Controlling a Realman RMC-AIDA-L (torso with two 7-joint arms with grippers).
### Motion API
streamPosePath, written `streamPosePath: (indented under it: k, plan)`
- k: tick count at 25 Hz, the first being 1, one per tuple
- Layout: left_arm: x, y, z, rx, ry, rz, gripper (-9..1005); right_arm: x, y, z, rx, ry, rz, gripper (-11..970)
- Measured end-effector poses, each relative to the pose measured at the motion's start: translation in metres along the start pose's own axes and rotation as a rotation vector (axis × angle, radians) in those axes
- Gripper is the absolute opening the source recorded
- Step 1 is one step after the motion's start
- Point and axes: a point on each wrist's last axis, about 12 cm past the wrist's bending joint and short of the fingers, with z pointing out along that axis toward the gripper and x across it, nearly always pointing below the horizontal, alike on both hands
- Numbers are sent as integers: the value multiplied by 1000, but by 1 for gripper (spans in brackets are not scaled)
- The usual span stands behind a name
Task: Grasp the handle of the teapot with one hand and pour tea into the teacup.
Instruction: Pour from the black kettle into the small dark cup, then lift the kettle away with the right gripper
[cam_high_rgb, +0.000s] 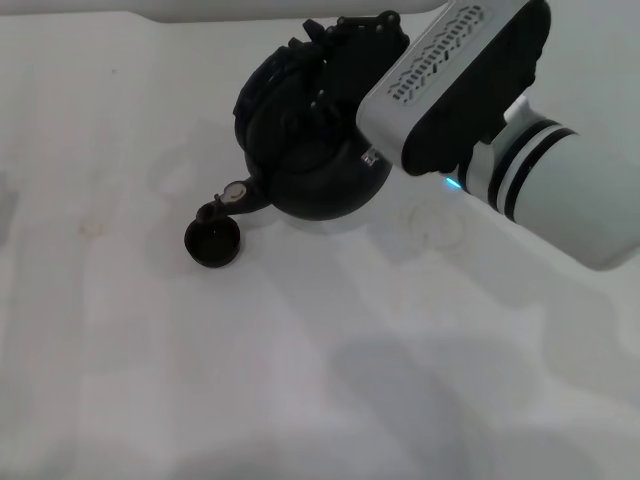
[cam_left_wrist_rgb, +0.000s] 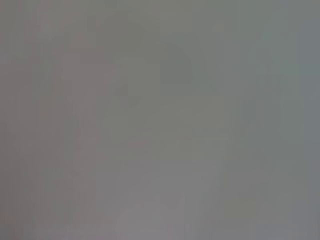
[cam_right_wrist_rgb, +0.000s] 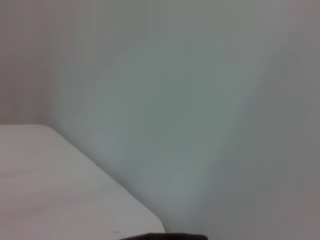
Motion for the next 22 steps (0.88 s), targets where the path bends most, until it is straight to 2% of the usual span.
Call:
streamPosePath:
  k: [22]
  plan:
    - [0,-1,1,3,-2,-1,890,-13,2,1,21,-22,-137,143]
